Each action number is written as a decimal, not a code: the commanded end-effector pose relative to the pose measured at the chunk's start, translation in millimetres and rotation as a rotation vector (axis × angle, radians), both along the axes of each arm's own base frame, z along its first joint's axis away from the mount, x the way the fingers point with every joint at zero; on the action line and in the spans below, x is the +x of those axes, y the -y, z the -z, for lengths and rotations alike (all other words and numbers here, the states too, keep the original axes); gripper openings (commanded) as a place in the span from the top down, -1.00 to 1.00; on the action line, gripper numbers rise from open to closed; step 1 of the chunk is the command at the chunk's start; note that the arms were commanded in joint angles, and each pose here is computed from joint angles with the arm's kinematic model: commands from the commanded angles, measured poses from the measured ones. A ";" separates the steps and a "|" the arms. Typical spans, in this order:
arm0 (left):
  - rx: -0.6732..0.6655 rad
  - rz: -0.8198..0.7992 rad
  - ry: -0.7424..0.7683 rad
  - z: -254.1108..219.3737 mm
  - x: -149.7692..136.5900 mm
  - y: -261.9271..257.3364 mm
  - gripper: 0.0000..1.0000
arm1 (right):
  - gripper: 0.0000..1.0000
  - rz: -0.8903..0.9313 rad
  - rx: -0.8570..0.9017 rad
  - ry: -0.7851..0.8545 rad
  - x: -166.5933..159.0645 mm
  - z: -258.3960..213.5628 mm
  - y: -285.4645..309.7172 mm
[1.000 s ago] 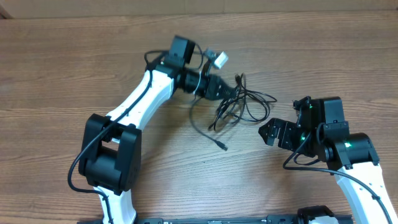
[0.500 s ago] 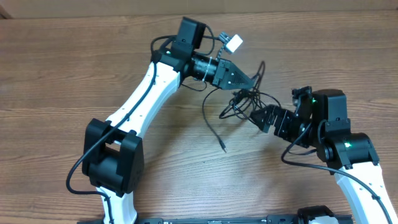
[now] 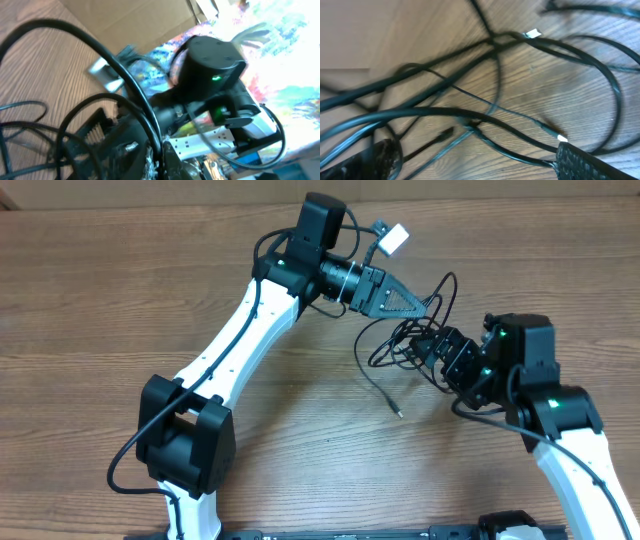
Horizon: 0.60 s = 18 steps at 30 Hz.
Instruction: Untangle cables
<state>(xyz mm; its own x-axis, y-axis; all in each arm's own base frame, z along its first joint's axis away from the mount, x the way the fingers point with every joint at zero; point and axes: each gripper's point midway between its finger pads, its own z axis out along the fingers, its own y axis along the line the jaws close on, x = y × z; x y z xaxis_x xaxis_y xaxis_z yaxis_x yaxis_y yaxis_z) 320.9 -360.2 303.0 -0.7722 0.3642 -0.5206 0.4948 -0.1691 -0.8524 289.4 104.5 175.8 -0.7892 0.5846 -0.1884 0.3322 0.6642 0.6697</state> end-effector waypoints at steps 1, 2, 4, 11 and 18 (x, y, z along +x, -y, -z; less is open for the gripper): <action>-0.029 0.057 -0.010 -35.7 -16.8 4.5 0.91 | -1.00 0.006 -0.029 -0.065 4.6 20.9 2.2; -0.030 0.061 -0.012 -38.5 -17.6 6.7 0.91 | -1.00 0.005 -0.039 -0.085 4.8 27.1 3.1; -0.037 0.075 -0.011 -45.9 -19.7 9.3 0.91 | -1.00 0.022 -0.073 -0.140 4.0 42.4 8.3; -0.077 0.099 0.044 -81.7 -19.9 5.2 0.92 | -1.00 0.099 -0.240 -0.288 -8.6 79.9 37.7; -0.135 0.031 0.152 -124.9 -12.0 -19.4 0.91 | -1.00 0.143 -0.359 -0.356 -24.3 89.1 59.6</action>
